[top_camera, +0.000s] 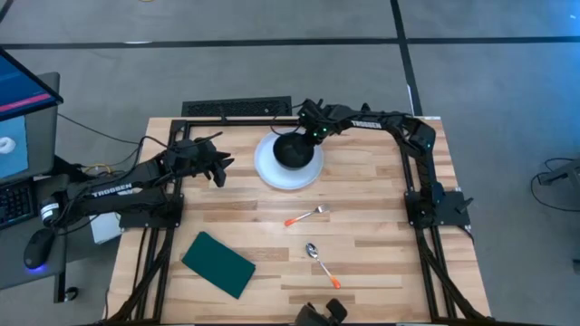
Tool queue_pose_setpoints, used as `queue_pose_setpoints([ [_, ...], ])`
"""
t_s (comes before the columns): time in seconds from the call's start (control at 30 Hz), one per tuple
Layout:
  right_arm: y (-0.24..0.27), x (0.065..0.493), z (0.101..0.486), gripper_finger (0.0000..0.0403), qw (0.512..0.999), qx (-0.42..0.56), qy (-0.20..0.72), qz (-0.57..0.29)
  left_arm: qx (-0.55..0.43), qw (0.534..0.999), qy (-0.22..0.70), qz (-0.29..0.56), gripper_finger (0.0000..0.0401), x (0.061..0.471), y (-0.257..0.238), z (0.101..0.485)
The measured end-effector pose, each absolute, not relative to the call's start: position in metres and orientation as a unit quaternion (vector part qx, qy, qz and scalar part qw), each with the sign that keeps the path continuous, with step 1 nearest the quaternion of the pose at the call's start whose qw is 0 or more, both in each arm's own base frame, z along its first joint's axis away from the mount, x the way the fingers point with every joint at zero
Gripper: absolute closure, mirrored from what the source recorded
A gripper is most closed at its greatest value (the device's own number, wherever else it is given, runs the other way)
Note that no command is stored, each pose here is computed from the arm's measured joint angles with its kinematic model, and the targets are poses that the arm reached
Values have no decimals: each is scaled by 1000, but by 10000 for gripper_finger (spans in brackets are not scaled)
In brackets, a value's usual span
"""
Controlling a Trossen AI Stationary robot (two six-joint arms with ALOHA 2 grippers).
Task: Set table place
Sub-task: Place the black bowl on the white plate
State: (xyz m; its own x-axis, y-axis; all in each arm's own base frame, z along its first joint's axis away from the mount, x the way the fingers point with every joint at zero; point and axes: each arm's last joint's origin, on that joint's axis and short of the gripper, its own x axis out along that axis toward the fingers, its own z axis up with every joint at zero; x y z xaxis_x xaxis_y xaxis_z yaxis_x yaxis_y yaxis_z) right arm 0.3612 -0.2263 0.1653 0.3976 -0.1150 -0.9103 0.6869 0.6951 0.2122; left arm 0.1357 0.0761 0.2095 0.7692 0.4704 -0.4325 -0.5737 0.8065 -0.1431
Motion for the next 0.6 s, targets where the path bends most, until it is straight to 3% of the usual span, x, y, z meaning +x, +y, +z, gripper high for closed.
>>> queue_pose_setpoints([
  [0.6,-218,367,168,351,795,278,485,-237,-135,931,191,281,296,136,76,210],
])
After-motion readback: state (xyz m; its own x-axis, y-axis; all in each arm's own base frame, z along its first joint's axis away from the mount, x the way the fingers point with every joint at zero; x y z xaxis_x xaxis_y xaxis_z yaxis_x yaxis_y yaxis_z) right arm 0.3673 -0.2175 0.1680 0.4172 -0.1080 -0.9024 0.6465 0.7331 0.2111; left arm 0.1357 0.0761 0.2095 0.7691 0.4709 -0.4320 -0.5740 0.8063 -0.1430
